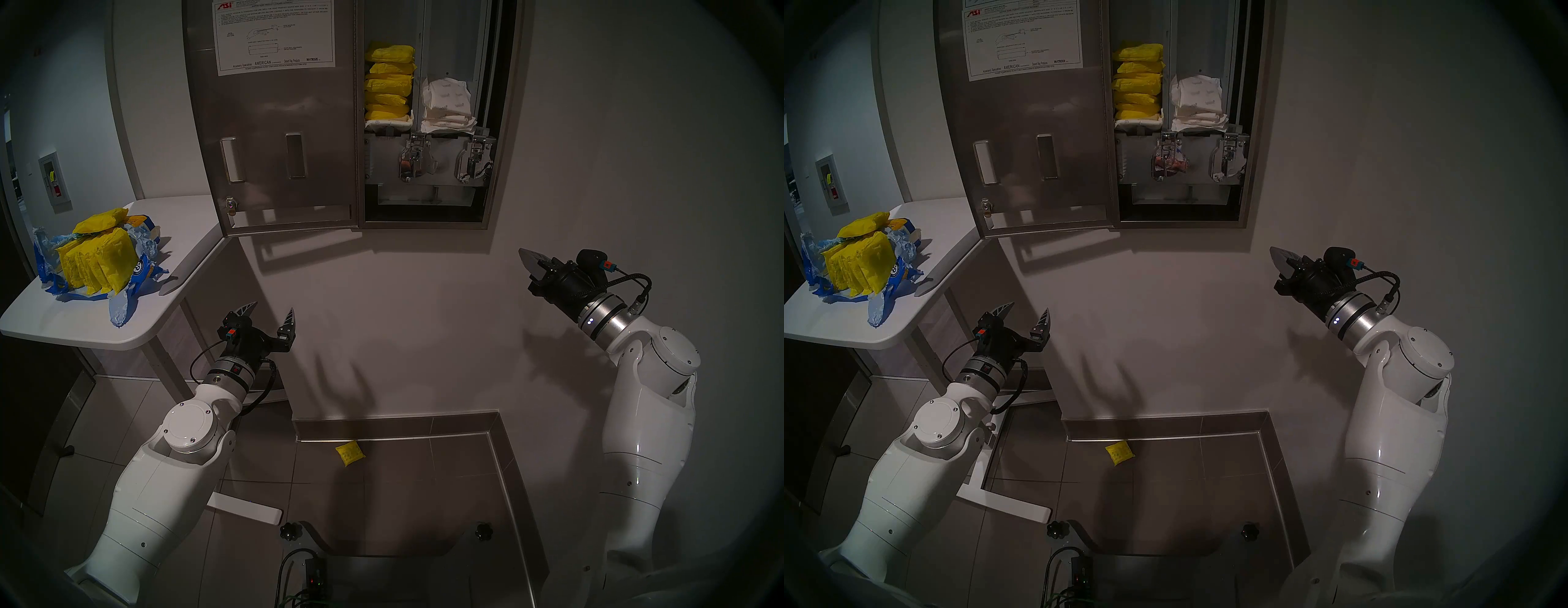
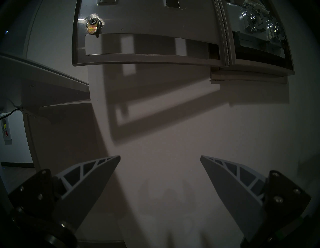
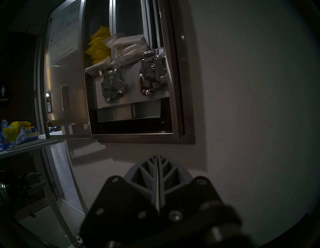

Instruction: Open the dispenser door, put the pads inside, close the door

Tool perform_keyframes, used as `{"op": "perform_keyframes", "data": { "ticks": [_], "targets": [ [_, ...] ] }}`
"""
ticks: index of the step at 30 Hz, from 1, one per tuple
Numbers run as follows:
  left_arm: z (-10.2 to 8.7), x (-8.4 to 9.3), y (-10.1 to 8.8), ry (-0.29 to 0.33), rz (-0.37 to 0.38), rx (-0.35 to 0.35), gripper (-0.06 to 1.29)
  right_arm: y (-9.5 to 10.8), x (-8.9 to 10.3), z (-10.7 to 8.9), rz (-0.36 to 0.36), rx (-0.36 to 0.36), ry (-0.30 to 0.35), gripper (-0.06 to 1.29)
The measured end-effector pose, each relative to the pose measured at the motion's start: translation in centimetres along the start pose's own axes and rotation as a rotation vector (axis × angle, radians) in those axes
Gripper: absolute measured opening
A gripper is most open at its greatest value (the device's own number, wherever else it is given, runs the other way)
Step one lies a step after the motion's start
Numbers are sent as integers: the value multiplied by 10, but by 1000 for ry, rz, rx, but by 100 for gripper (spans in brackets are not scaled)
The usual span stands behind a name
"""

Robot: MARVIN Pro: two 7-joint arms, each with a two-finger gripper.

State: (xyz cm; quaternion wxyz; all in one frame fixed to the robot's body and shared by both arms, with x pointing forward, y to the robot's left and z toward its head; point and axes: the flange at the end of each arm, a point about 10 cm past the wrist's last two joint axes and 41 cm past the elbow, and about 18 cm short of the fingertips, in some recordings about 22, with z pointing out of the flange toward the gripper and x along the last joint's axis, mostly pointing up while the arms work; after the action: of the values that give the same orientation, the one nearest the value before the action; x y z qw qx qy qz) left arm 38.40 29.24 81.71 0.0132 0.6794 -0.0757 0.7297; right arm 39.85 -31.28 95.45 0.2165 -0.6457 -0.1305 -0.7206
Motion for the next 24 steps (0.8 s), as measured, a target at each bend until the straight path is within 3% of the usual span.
{"op": "perform_keyframes", "data": {
  "ticks": [15, 24],
  "targets": [
    [0, 0, 0, 0, 0, 0, 126, -19, -6, 7, 6, 77, 0, -4],
    [0, 0, 0, 0, 0, 0, 126, -28, -13, 2, -21, 175, -29, -4]
  ]
}}
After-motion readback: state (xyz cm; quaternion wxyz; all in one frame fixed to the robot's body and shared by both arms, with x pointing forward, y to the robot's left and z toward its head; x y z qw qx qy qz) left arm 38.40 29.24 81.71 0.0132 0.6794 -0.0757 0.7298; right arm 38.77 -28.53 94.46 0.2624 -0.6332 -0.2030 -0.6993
